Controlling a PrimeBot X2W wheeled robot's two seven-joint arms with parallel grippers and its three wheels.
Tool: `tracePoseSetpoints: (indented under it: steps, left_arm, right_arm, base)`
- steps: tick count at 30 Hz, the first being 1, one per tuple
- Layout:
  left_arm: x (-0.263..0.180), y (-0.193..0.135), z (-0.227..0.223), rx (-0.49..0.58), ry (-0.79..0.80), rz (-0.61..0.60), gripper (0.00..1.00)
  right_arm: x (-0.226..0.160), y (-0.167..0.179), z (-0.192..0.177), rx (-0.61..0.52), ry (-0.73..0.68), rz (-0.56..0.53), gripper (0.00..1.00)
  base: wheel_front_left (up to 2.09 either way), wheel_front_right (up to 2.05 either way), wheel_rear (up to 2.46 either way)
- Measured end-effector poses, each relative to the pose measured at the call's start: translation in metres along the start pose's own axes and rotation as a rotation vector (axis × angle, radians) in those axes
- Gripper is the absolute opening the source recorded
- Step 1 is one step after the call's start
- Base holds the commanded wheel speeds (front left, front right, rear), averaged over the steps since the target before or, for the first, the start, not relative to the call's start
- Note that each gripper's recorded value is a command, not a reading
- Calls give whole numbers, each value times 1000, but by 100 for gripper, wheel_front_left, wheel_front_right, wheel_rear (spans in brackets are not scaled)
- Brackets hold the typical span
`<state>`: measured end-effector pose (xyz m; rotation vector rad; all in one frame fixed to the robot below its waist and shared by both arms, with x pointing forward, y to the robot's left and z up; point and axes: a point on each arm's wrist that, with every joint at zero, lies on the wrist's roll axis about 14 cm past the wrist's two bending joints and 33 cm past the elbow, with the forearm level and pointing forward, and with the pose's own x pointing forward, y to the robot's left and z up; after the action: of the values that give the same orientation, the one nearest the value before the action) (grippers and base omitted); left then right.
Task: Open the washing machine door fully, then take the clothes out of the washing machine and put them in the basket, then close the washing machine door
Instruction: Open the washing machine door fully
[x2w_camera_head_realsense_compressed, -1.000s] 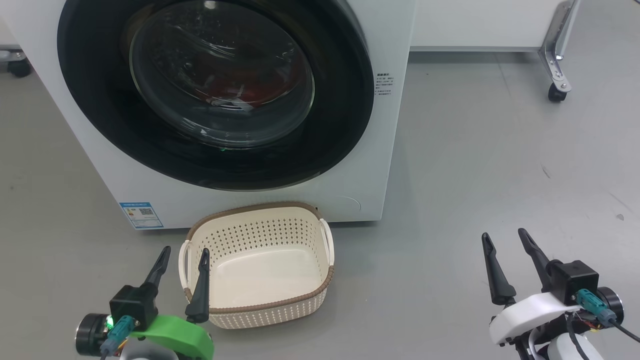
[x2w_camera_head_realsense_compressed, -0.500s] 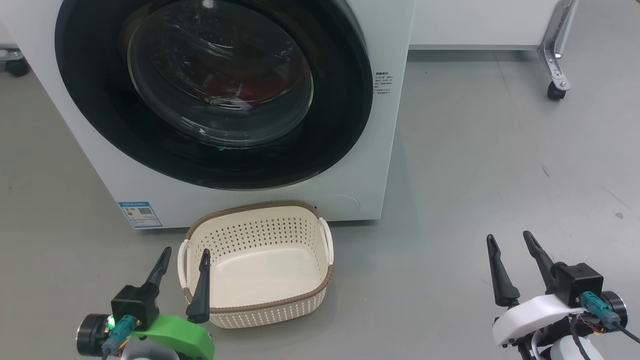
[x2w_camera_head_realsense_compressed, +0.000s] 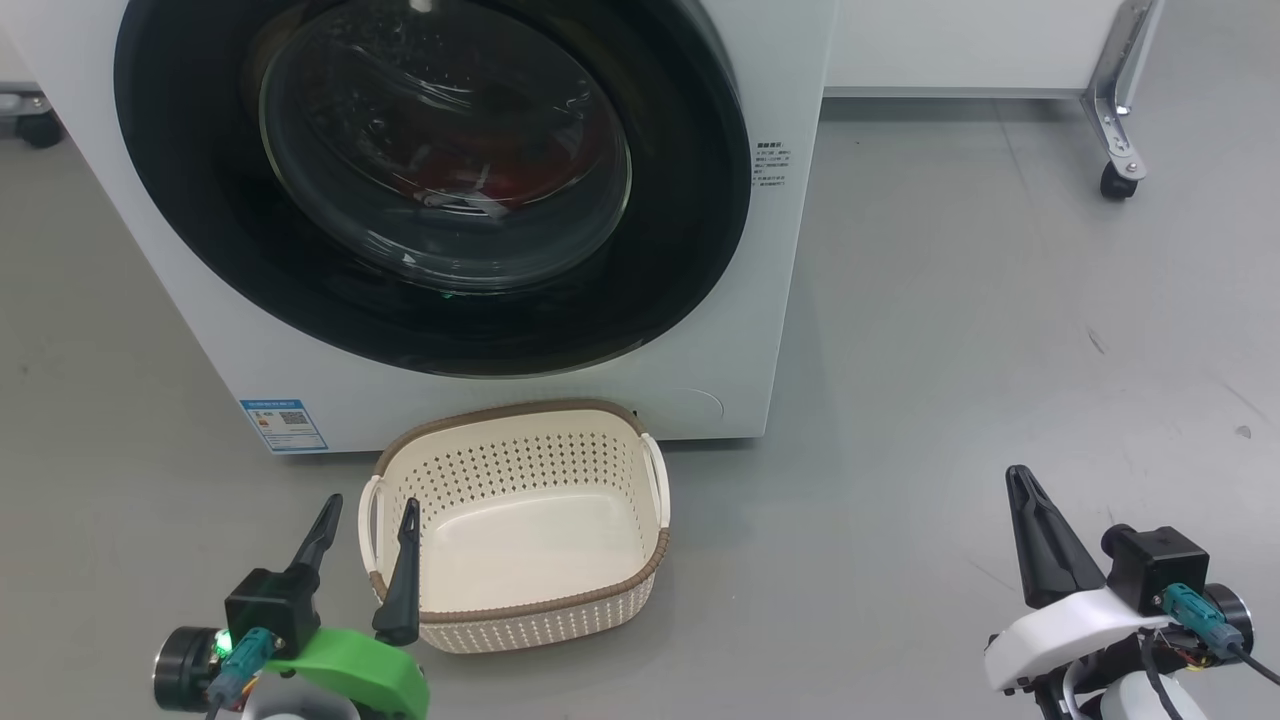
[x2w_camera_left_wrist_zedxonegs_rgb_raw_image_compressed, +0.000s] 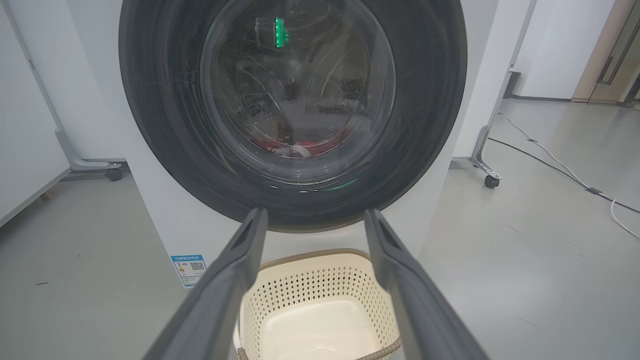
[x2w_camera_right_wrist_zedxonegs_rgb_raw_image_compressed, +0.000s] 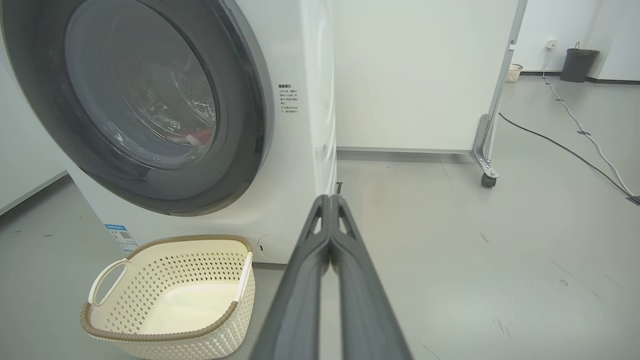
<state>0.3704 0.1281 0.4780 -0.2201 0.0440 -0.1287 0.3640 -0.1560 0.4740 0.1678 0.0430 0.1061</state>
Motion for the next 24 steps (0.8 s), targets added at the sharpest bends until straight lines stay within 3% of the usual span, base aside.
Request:
tracePoseSetpoints:
  steps: [9,24]
  left_arm:
    - [2,1,1,-1,-3,4,100]
    - [19,2,8,-7,-27,6,100]
  right_arm:
    - [2,4,-4,62,1,3,0]
    - [31,-31,3,711,-79,-180,0]
  base:
    - [0,0,0]
    - [0,0,0]
